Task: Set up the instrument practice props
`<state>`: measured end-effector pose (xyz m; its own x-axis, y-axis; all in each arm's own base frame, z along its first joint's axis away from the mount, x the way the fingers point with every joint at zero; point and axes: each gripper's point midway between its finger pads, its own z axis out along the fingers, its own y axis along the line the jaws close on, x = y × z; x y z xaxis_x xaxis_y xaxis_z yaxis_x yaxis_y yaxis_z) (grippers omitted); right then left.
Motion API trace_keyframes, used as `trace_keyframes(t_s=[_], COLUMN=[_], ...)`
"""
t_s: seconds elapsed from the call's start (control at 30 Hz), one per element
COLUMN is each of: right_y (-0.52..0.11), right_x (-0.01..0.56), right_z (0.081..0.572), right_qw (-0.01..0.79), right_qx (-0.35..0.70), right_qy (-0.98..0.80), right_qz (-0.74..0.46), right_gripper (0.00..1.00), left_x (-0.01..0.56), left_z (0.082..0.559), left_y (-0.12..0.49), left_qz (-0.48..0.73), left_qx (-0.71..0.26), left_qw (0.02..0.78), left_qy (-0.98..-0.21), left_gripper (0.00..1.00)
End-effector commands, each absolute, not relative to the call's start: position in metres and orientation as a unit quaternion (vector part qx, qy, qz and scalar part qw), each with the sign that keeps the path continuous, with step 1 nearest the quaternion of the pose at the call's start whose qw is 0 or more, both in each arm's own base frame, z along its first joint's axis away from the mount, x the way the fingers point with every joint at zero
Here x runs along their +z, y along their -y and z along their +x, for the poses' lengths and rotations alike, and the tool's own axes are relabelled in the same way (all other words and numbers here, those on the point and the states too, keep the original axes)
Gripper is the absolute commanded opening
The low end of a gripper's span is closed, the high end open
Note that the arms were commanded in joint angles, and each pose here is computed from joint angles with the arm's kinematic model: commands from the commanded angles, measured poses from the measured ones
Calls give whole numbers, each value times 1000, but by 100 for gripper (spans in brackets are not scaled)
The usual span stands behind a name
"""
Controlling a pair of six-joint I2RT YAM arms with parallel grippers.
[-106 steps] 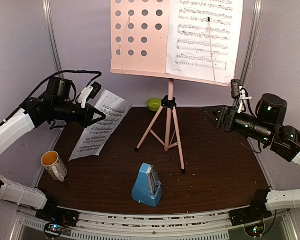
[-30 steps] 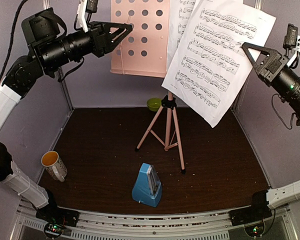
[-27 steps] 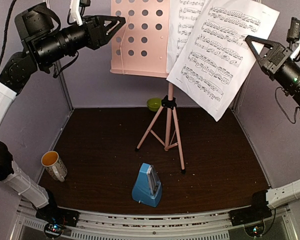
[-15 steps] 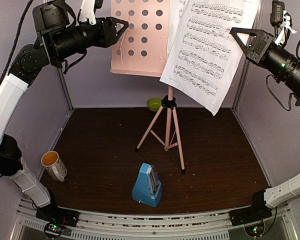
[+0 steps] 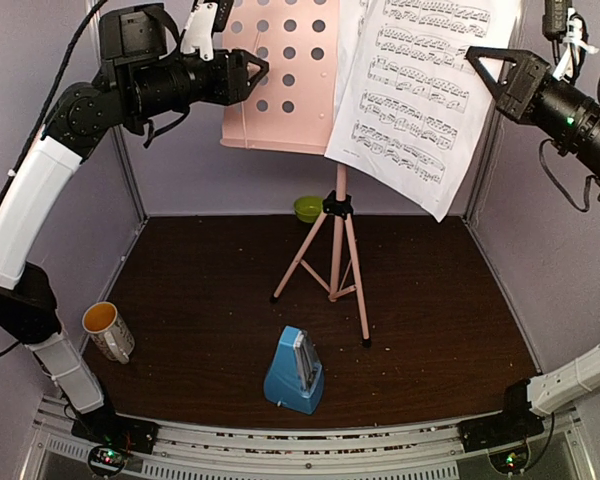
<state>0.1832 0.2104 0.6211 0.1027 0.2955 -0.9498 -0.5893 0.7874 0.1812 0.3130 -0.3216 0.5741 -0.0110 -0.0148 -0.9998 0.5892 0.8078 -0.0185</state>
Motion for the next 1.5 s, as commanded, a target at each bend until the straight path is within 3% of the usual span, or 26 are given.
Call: trace_keyframes(t_s=[0.0, 0.23, 0.43, 0.83, 1.47], right_y=[-209, -221, -222, -242, -284], right_x=[633, 641, 651, 669, 672], right_z=[186, 190, 194, 204, 222], right_qw=[745, 752, 757, 766, 772], right_qx=[286, 273, 269, 263, 250], right_qy=[-591, -586, -583, -578, -575], right_qz=[-120, -131, -118, -106, -107], right_gripper=[0, 0, 0, 0, 0], left_x=[578, 570, 582, 589, 599], left_z=[320, 332, 331, 329, 315], left_y=[314, 315, 315, 309, 329], left_qz=[187, 169, 164, 152, 204], left_qx=[-216, -216, -227, -227, -243], left_qw=[675, 666, 680, 697, 743], left_qy=[-680, -694, -678, -663, -589], left_gripper=[48, 41, 22, 1, 0])
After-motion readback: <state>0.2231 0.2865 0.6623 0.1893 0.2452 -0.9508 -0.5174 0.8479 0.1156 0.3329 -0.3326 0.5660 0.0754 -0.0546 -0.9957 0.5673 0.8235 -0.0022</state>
